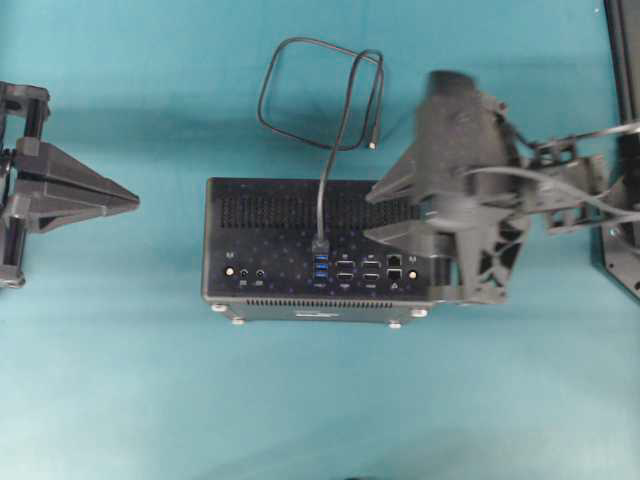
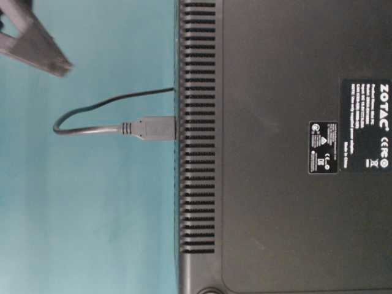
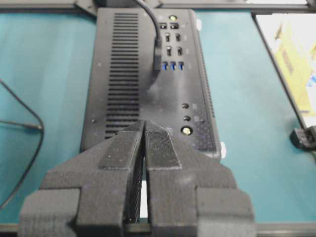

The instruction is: Insert the USB into the PC box with both arms.

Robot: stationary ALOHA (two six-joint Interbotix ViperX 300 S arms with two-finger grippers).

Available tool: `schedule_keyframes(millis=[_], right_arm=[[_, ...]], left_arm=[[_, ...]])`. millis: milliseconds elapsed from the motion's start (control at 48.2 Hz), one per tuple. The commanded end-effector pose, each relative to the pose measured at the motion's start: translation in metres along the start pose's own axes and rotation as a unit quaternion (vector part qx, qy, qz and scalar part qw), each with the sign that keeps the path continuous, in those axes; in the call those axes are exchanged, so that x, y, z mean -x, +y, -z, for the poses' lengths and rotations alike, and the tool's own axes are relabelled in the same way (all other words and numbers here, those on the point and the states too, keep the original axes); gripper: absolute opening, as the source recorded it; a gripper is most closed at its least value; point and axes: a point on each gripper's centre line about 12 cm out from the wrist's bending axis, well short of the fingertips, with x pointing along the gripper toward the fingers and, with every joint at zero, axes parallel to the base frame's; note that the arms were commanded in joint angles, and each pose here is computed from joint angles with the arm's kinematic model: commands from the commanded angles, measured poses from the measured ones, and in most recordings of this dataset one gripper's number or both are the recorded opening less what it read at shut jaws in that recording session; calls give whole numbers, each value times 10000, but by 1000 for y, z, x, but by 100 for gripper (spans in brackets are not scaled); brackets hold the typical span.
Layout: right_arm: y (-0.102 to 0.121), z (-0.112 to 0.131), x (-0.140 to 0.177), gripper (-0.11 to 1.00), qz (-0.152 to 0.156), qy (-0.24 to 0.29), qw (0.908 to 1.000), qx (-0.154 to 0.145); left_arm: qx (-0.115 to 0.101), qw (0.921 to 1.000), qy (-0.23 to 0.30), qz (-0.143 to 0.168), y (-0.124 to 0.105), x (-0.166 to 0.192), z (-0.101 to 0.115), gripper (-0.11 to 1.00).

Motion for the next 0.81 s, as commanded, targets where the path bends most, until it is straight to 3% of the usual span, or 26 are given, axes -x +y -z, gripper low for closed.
schedule_keyframes(millis=[0,498,789], right_arm=[[-1,-5,14,48,-70,-312,9995,-54],[0,11,17,48,-201,-501,9985,-14],[-3,16,41,48,-312,-839,9960,-81]], left_arm=[[-18,10000,-84,14,-1,0,-6,0],[-11,10000,-92,14,-1,0,-7,0],[-3,10000,-54,14,-1,-1,-4,0]])
